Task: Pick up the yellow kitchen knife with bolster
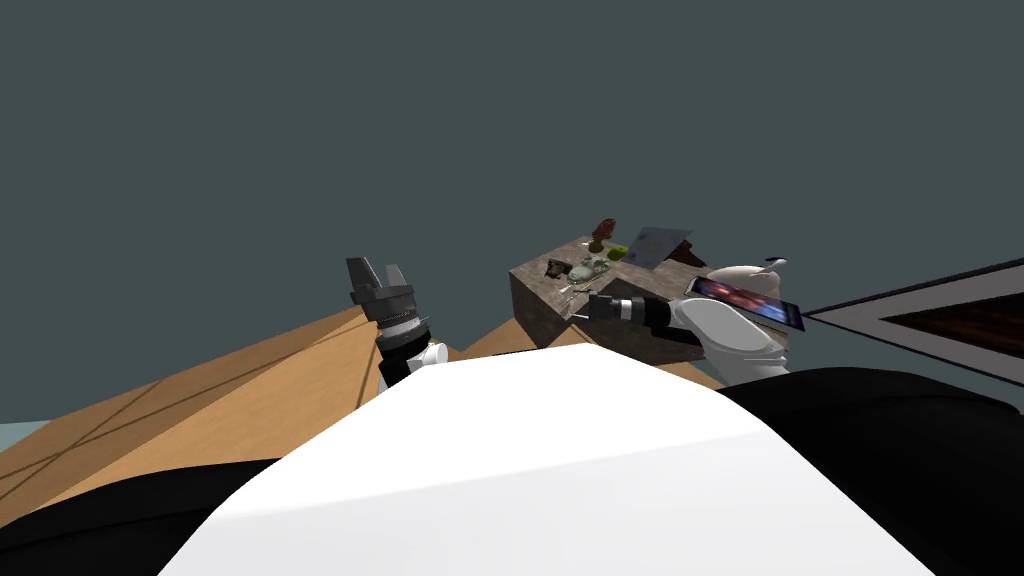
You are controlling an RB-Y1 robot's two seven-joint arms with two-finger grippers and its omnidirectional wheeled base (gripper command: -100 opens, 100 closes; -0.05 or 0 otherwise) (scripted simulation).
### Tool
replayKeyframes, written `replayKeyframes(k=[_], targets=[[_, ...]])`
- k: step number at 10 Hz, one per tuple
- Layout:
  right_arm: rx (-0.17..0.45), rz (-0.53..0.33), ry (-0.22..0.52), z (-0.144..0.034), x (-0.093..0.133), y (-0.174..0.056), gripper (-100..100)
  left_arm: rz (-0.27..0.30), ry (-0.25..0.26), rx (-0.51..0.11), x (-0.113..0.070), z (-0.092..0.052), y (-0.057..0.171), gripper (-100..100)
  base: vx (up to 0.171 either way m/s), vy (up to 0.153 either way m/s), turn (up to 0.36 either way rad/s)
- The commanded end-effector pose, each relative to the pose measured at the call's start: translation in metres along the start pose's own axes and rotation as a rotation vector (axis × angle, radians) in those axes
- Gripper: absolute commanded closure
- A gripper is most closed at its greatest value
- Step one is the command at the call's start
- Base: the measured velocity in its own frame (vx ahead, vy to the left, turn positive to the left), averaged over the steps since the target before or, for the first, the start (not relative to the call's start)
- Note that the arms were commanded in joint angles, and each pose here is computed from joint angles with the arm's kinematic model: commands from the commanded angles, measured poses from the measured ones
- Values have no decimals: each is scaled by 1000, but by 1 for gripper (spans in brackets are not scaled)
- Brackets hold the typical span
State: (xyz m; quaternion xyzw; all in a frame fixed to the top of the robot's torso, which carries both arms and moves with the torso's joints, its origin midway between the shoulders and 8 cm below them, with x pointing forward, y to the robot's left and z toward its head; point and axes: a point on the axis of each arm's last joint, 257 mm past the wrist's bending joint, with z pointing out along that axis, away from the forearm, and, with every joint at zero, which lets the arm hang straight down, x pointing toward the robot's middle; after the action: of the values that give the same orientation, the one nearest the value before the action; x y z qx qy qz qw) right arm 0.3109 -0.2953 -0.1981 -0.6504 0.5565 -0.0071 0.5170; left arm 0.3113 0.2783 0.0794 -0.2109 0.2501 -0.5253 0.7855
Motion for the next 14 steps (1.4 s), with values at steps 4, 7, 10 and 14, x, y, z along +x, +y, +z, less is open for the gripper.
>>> replayKeyframes(k=[4,7,10,14], targets=[[-165,-5,144,-26,49,47,-100,0,0,0,0,0,0,0,70,-4,189],[-239,-6,213,-42,70,67,-100,0,0,0,0,0,0,0,62,-10,146],[-371,12,317,-74,100,102,-100,0,0,0,0,0,0,0,89,-12,226],[-555,46,450,-128,132,147,-100,0,0,0,0,0,0,0,77,-19,186]])
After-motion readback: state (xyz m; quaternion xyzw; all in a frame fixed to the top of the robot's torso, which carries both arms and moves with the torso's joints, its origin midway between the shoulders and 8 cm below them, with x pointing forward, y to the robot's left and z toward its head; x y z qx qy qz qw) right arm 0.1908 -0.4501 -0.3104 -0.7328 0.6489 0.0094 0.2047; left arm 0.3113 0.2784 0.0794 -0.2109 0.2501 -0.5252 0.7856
